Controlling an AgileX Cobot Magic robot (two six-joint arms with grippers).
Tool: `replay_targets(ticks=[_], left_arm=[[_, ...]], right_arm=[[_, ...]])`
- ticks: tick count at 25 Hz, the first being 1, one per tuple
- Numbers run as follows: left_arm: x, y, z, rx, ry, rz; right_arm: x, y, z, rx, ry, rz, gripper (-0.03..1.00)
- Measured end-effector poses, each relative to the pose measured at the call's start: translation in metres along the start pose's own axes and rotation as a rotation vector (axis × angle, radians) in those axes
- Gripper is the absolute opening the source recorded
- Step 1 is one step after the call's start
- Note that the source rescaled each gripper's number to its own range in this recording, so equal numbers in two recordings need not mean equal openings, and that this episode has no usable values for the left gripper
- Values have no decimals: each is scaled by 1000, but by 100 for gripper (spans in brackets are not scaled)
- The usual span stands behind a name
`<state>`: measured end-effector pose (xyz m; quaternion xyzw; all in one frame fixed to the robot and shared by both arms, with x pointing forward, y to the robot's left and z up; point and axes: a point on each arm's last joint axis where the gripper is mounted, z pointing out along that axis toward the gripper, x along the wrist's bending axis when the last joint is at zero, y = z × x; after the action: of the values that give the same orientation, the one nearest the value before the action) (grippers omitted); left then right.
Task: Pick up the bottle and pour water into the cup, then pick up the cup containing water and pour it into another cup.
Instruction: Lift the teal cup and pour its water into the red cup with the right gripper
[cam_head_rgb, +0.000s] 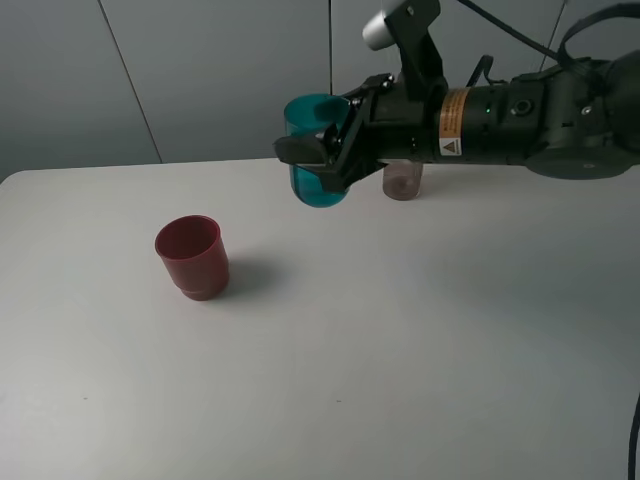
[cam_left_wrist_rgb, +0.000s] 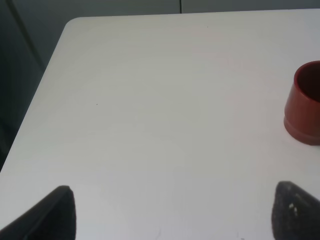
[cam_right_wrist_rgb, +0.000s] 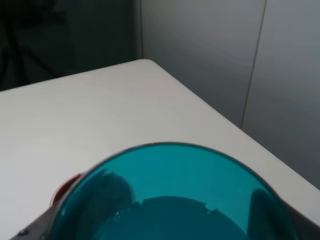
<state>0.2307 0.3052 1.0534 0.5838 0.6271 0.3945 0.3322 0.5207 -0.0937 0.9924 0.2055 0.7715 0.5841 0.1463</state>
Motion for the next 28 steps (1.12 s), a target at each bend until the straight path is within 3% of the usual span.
replay_targets(ticks=[18,28], left_arm=[[0,0,0,0,0,7],[0,0,0,0,0,7]], right_arm=[[-18,16,131,35,107,12,9],[-30,7,163,75,67,-75,9]])
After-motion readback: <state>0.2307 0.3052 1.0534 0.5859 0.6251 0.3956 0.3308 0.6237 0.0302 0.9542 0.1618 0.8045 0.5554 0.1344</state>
